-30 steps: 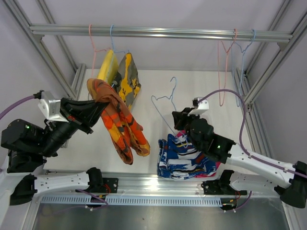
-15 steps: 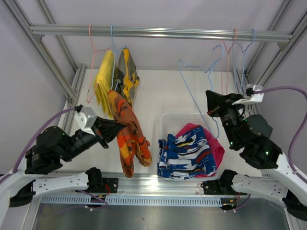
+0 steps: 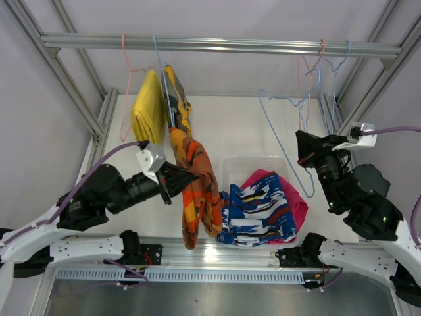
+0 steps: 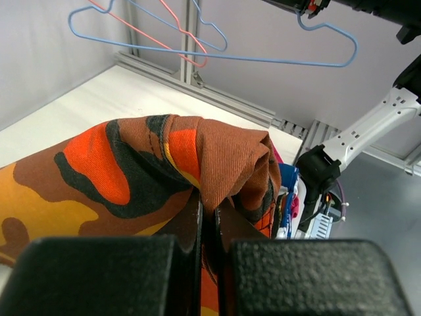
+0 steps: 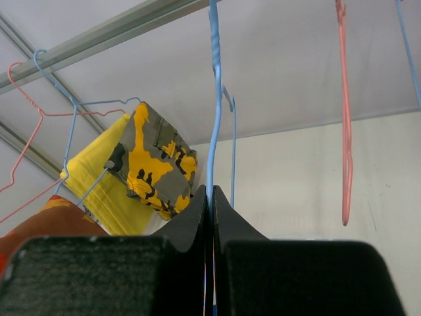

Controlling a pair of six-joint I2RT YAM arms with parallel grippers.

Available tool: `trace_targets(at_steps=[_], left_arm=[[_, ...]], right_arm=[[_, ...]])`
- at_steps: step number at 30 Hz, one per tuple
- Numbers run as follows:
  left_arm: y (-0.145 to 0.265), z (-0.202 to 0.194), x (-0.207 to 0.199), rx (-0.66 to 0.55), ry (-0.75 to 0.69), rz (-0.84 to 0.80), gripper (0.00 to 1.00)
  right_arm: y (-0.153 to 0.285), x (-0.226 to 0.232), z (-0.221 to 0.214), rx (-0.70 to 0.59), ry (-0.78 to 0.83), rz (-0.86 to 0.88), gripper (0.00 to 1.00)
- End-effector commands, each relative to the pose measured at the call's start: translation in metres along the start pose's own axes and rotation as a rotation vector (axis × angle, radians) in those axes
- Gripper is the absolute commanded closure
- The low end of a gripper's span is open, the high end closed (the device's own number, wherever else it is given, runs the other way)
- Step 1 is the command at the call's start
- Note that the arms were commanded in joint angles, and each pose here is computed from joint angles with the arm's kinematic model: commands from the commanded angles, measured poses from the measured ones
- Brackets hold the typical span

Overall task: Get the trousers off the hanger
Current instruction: Place the trousers in the bin.

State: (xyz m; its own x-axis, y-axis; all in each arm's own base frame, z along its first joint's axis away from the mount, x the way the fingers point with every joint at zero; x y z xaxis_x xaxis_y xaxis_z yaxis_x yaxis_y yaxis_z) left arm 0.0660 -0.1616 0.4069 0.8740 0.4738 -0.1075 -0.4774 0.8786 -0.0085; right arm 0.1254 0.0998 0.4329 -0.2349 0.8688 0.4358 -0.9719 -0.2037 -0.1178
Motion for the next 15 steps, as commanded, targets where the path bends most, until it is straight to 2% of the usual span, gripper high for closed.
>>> trace_targets(at_steps=[1,15], left_arm=[[-0.003,0.051,-0.014,-0.200,0.040,-0.088,1.00],[-0.038,0.070,-0.040,-0.184,-0.019,-0.160,0.99]], right_arm=[[0.005,-0.007,0.006,-0.020,0.006,-0.031,1.00],[0.009,-0.017,-0.002,-0.014,0.023,-0.054,1.00]])
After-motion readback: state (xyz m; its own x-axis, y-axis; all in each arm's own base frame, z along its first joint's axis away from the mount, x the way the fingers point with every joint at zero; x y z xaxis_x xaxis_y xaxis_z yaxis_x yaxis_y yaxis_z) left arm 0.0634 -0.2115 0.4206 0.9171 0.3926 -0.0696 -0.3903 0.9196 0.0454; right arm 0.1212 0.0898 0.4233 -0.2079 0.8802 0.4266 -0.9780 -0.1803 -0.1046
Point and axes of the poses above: each gripper's point midway between its finger pads, its own y axis back along the fingers, its own x axis along the line the jaws close on, z = x × y, the point moved 9 cm from there along y, back along the fingers, and after that the axes turned 1 degree about -y, right-handed, at the moved point
